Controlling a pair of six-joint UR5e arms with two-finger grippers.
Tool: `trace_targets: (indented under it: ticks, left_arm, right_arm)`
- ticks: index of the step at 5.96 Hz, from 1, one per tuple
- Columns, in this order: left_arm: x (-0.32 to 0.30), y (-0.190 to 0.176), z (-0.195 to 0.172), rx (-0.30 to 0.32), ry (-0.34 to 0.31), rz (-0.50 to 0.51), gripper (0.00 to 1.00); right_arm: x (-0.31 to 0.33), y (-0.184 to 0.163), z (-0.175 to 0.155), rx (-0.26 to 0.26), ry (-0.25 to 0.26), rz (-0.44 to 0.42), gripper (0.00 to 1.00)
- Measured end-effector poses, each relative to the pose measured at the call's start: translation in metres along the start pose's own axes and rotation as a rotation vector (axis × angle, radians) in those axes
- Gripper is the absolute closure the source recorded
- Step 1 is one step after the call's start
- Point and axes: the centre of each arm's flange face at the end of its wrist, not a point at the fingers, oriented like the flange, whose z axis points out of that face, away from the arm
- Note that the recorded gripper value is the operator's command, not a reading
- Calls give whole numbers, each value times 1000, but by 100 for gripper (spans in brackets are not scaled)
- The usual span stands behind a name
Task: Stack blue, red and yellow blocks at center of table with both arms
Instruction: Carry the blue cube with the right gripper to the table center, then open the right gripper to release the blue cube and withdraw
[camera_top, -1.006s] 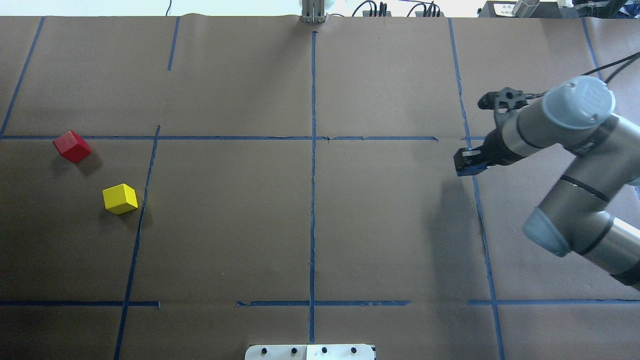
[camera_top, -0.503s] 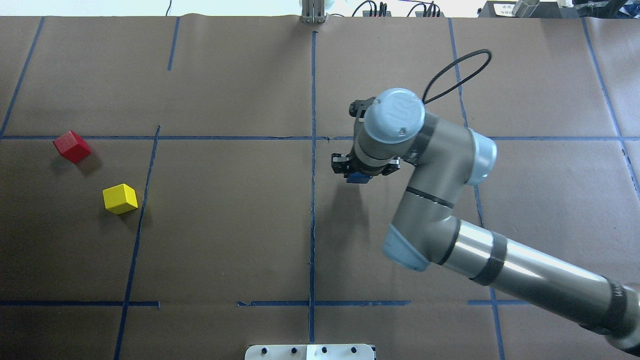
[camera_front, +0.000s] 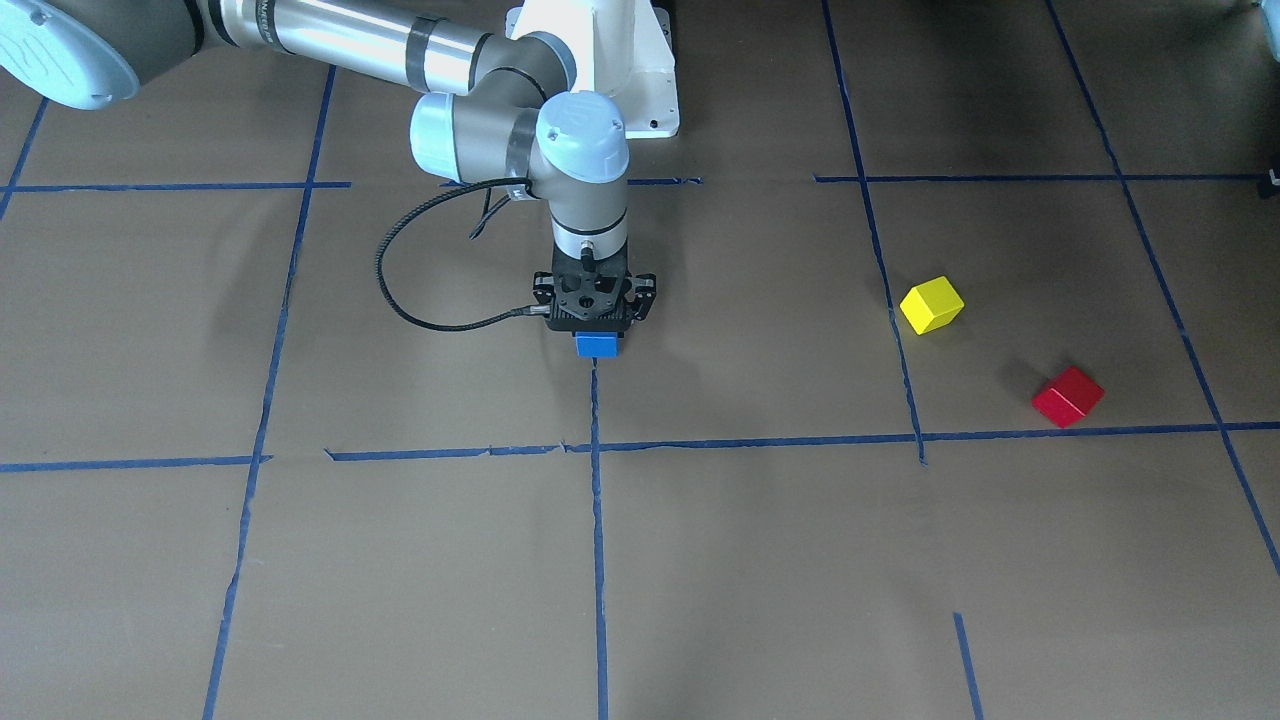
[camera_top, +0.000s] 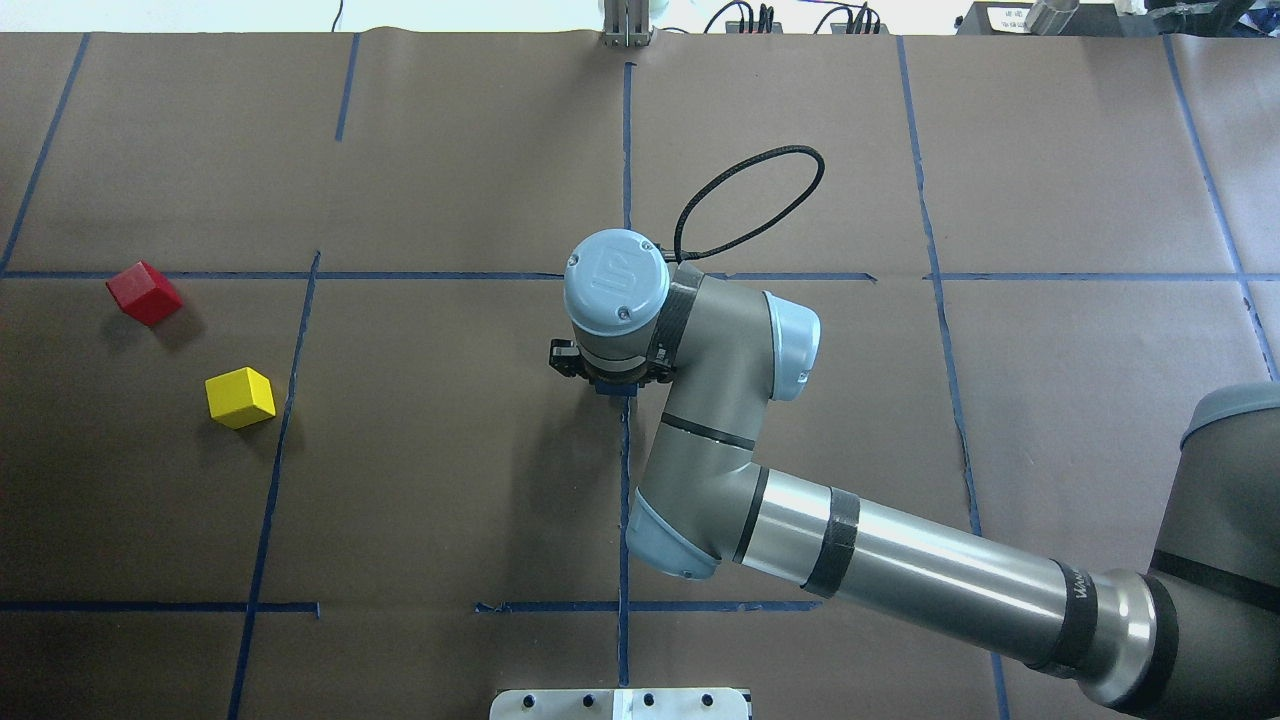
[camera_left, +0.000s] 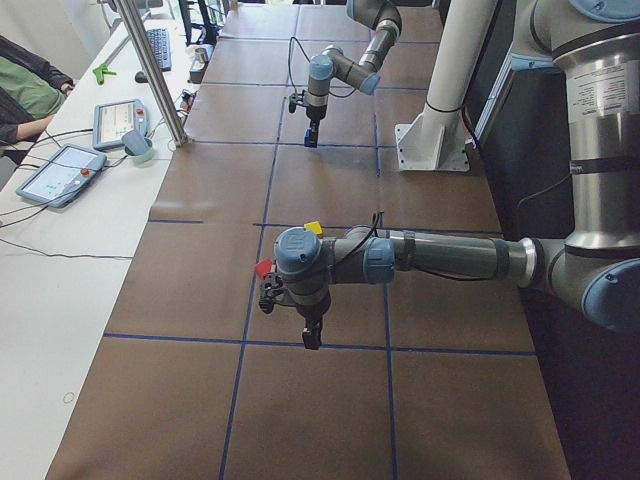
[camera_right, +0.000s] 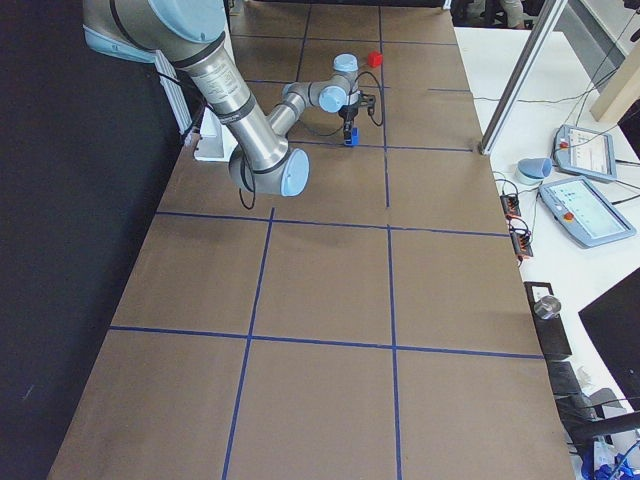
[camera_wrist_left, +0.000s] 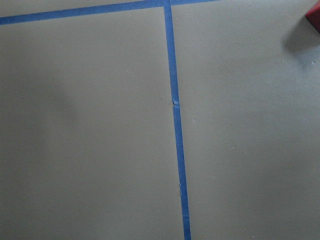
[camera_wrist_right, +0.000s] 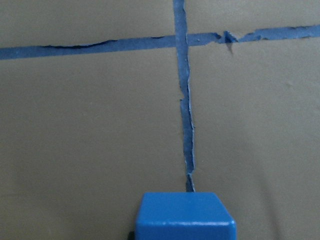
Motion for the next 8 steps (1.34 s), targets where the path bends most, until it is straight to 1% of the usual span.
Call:
trace_targets:
  ticks: [1, 3, 4, 5, 6, 7, 8]
  left_arm:
    - [0, 0, 0, -1, 0, 0, 0]
    - [0, 0, 1, -2, 0, 0, 0]
    - [0, 0, 1, -2, 0, 0, 0]
    - [0, 0, 1, -2, 0, 0, 0]
    - [1, -1, 0, 0, 0, 3, 0]
    - [4, -2, -3, 8, -1, 10, 0]
    - [7, -3, -6, 13, -3, 16, 0]
  right_arm:
    - [-2, 2, 2, 1, 4, -2, 1]
    - [-3, 3, 2, 3, 3, -12, 0]
    - [-3, 0, -5, 8, -8, -15, 0]
    - [0, -15, -25, 14, -30, -10, 0]
    - [15, -43, -54, 11, -39, -21, 0]
    - [50, -80, -84, -4, -29, -54, 0]
    - [110, -116, -104, -21, -21, -95, 0]
